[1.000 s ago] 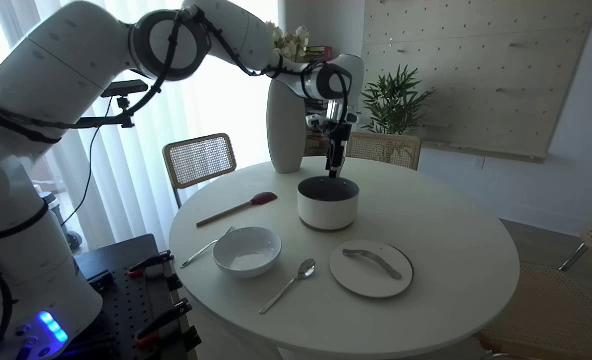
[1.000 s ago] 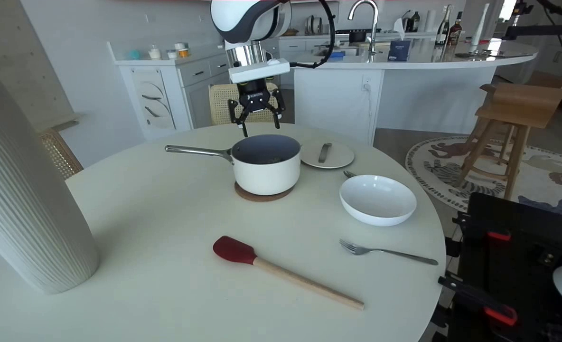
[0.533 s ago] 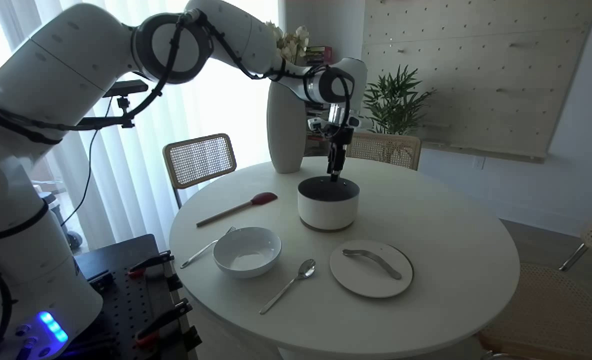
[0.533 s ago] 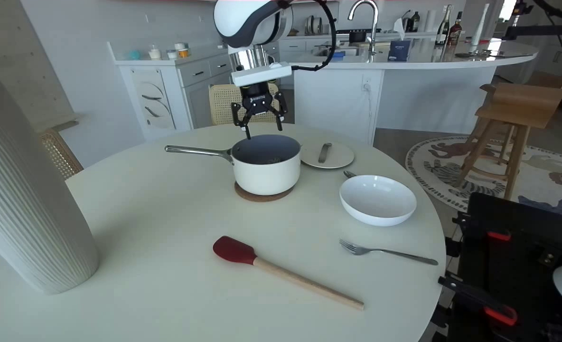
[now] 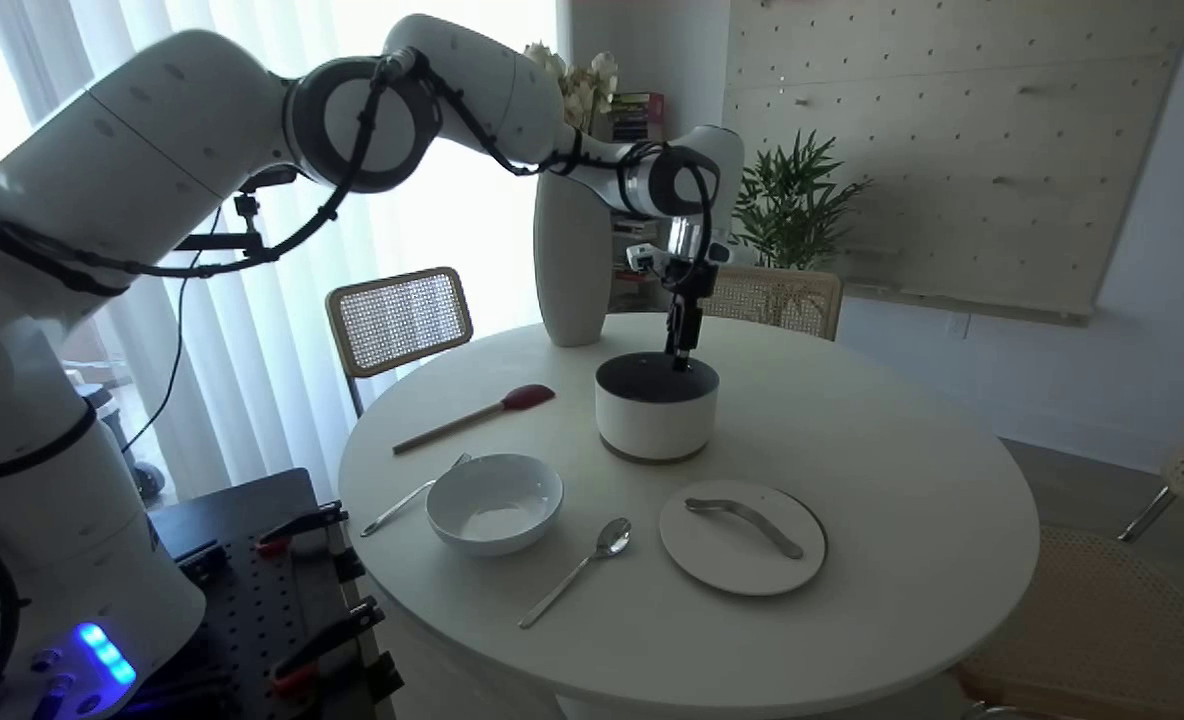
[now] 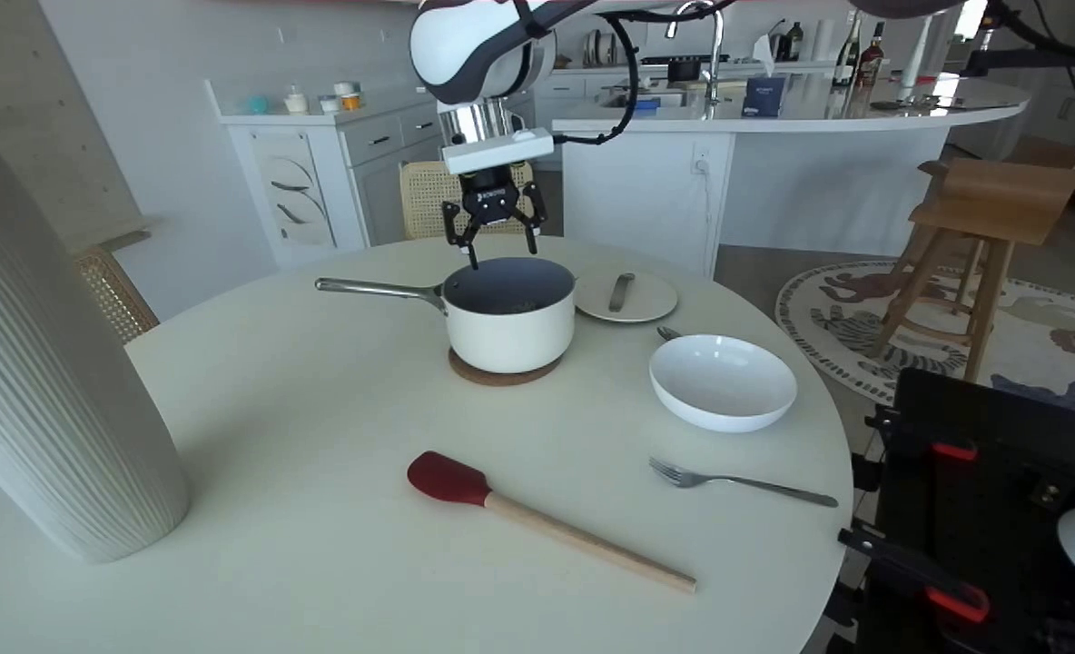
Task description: Remove the lid and pick up the object from the pot and put it in the white bowl
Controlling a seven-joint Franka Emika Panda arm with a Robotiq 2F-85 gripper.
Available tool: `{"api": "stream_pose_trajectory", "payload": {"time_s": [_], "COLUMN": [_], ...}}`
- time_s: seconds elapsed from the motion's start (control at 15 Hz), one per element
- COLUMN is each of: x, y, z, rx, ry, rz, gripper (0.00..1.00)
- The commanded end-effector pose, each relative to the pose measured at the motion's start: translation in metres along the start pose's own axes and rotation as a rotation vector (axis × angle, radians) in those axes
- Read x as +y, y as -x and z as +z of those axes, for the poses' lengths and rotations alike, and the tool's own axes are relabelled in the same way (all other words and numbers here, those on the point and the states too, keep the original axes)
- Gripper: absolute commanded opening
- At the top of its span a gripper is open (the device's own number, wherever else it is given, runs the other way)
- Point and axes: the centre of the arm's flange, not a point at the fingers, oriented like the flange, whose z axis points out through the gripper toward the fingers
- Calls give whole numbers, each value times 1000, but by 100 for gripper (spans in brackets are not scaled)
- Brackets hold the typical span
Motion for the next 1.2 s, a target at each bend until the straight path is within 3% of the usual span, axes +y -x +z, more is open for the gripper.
{"api": "stream_pose_trajectory", "payload": {"time_s": [0.0,0.4,0.8,1.13], "x": [-15,-20,-25,-29], "y": [-14,-8,-11,-5], "z": [6,29,43,61], "rx": [2,31,132,131], "ry": [11,25,18,1], "rz": [-10,-13,-12,-16], "gripper": [100,100,100,100]}}
